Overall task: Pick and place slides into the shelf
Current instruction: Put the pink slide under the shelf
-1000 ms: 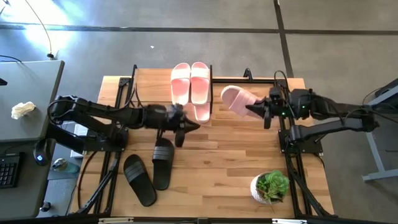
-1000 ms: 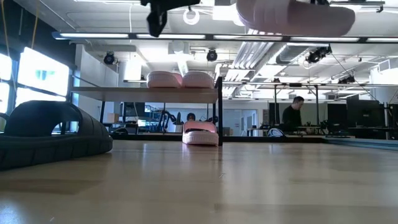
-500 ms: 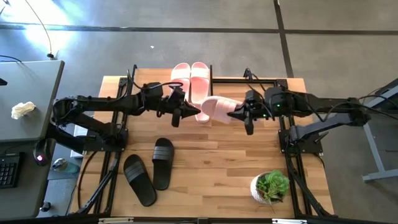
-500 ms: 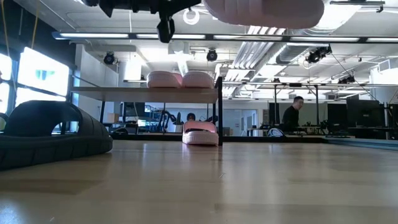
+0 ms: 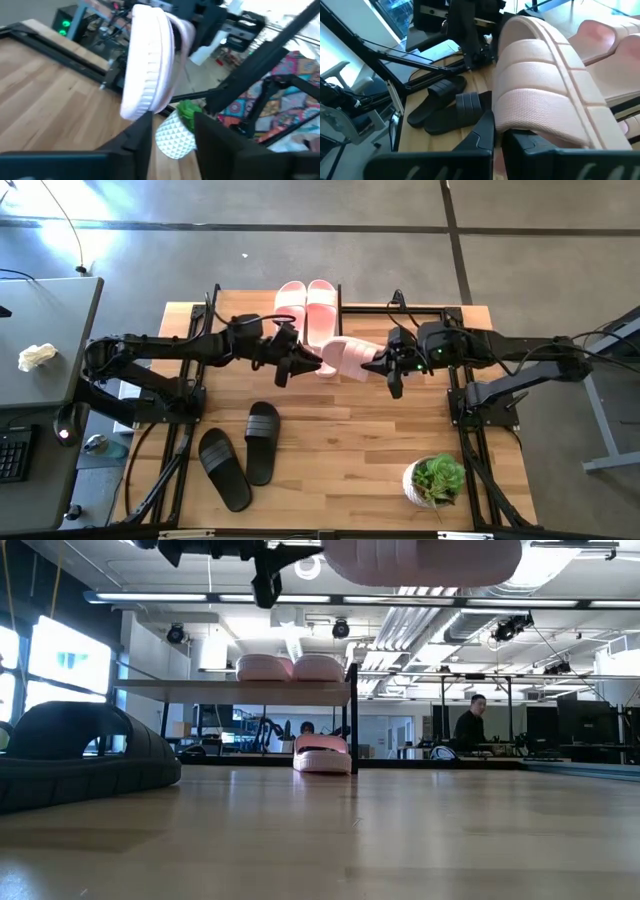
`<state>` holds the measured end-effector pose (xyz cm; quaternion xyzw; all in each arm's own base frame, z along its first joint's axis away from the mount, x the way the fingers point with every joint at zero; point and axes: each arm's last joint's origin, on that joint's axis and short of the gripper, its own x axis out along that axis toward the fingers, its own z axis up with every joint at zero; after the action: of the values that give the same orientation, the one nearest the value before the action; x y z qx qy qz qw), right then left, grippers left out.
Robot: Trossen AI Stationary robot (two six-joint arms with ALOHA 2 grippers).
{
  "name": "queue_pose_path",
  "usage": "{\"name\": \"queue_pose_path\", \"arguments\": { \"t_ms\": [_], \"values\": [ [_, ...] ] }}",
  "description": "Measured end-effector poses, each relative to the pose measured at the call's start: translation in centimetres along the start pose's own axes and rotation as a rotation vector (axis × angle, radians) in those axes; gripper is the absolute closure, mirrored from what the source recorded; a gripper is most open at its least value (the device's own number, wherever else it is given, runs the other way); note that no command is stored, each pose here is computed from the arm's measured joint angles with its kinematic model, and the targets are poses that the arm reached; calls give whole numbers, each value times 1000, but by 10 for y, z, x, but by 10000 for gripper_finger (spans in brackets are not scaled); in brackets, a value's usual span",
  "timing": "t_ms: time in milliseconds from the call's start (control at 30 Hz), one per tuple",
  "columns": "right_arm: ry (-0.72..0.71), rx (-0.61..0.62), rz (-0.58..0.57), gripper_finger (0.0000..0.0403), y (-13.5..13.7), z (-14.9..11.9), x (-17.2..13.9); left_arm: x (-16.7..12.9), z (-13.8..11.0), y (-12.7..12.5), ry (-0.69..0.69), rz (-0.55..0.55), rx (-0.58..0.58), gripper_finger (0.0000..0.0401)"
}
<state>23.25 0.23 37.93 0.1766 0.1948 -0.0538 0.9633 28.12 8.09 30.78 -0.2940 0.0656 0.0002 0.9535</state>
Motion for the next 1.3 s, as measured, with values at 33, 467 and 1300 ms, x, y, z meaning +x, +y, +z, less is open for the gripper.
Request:
{"name": "queue_pose_path", "arguments": {
  "t_ms": [33, 467, 1300],
  "values": [
    [-3, 2, 0, 403, 0, 0, 0, 0, -1, 1, 0, 16, -3, 258],
    [-8, 38, 5, 403, 0, 1, 0, 0, 2, 4, -68, 121, -1, 183],
    [-21, 34, 50, 403, 2, 3, 20, 2, 1, 5, -70, 122, -37, 284]
  ]
}}
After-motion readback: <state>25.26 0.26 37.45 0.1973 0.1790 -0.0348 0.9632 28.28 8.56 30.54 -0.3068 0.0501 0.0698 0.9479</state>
